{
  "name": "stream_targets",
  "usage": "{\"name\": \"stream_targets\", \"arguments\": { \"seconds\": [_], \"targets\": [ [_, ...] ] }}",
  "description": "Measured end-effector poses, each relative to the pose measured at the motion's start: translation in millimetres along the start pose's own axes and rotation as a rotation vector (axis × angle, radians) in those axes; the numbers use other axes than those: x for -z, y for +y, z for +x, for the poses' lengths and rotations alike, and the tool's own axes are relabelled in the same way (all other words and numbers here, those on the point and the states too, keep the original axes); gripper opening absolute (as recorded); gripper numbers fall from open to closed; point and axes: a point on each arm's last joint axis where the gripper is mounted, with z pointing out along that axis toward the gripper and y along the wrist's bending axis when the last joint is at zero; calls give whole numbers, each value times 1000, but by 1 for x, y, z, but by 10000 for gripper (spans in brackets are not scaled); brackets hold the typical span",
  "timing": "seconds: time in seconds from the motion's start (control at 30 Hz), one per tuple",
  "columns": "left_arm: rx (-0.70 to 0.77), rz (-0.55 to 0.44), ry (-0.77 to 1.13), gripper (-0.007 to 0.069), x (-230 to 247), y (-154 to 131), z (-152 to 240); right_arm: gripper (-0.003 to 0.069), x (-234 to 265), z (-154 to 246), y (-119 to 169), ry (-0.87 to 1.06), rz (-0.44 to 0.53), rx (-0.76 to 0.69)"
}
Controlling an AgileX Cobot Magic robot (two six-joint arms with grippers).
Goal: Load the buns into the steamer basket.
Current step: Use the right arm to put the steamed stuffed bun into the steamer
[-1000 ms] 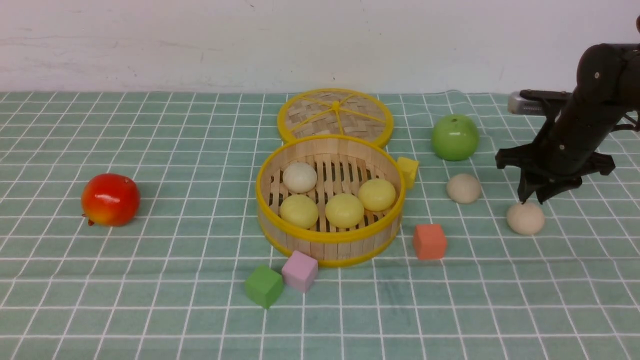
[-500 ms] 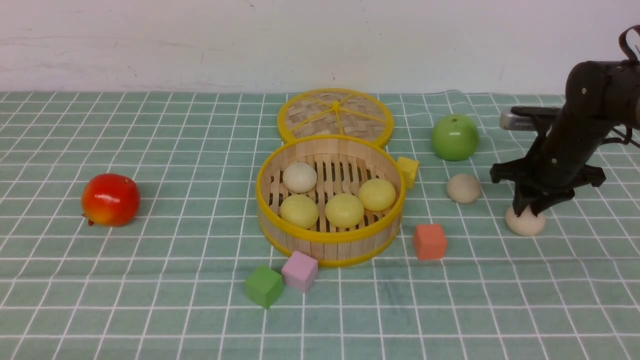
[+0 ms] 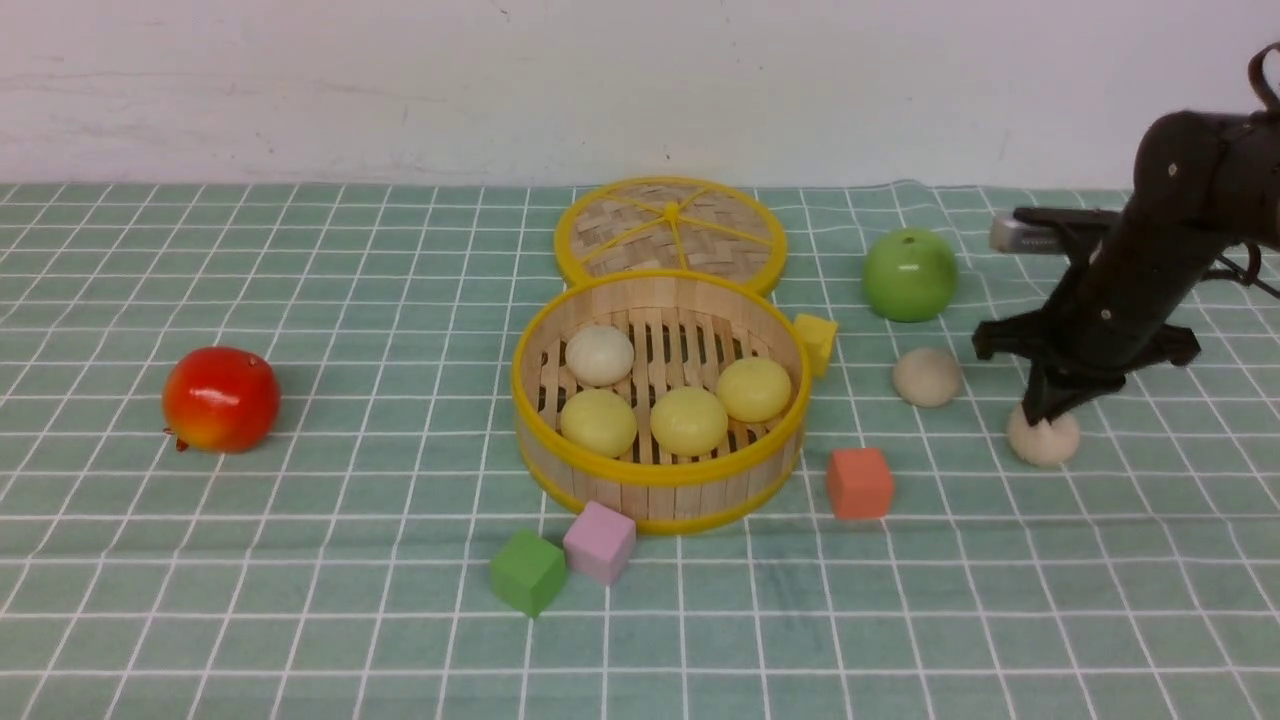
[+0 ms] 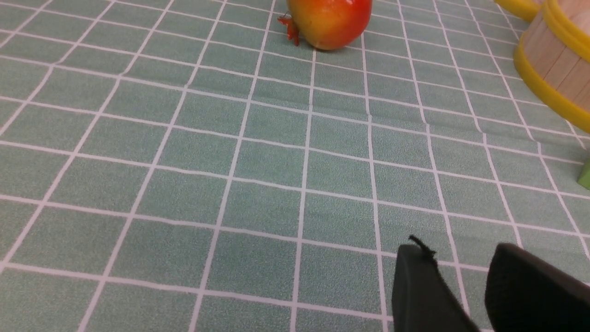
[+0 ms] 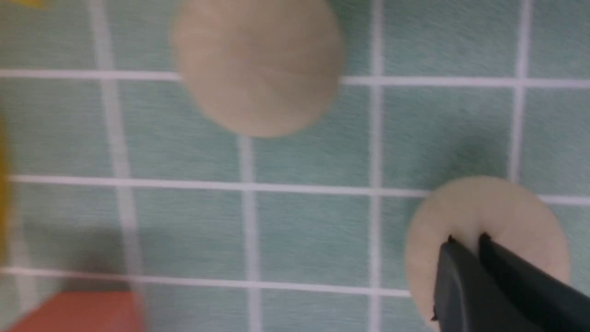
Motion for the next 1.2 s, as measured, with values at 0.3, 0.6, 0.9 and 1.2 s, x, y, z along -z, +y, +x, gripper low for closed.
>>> {"name": "stream_targets", "arguments": {
  "seconds": [0.3,0.6,0.9,1.2],
  "targets": [
    [0,0,0,219,0,0,0,0,63,-38,122,-305,-343,189],
    [0,0,0,225,0,0,0,0,-6,-37,188,-345,-411,254],
    [0,0,0,237,0,0,0,0,-41,-39,188,-362,-394,230],
    [0,0,0,237,0,0,0,0,-41,-38,189,-346,-404,227]
  ]
}}
